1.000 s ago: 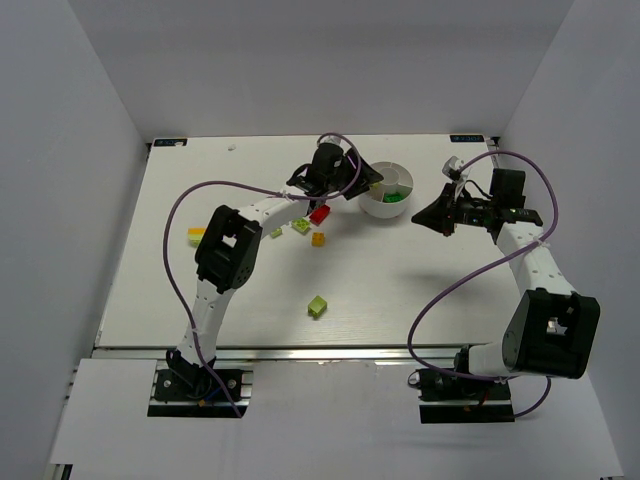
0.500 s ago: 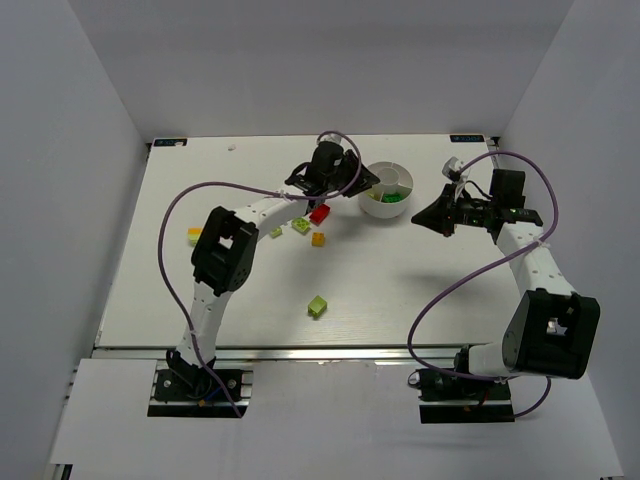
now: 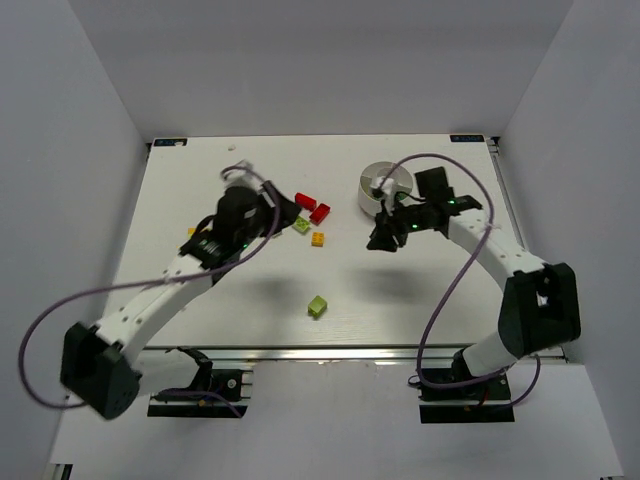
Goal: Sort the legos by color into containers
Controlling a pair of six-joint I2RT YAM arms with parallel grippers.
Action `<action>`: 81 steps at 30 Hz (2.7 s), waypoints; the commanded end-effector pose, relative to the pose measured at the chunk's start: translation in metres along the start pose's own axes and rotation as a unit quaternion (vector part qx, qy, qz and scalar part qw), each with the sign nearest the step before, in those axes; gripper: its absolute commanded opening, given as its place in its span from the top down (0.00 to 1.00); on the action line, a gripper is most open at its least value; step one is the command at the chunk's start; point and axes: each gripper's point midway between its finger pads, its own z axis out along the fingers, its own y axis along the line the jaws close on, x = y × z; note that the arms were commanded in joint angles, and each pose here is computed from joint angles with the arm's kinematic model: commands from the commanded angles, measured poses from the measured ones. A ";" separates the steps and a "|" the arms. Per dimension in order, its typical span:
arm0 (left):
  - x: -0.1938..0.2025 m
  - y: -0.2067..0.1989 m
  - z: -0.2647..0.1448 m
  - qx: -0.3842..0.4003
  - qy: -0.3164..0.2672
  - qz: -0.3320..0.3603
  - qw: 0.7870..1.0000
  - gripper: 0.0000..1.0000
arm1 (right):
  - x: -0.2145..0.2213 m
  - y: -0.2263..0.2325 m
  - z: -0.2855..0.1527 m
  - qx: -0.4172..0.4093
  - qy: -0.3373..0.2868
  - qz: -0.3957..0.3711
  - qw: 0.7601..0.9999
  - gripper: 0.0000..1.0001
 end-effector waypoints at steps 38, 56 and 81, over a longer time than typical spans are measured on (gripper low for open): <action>0.024 0.161 -0.110 -0.192 -0.063 -0.076 0.976 0.15 | 0.070 0.130 0.131 -0.361 0.109 -0.460 0.804 0.21; 0.020 0.156 -0.107 -0.170 -0.082 -0.086 0.978 0.15 | 0.077 0.124 0.164 -0.333 0.128 -0.409 0.840 0.32; 0.030 0.112 -0.096 -0.025 -0.065 -0.098 0.993 0.22 | 0.040 0.112 0.139 -0.281 0.110 -0.371 0.878 1.00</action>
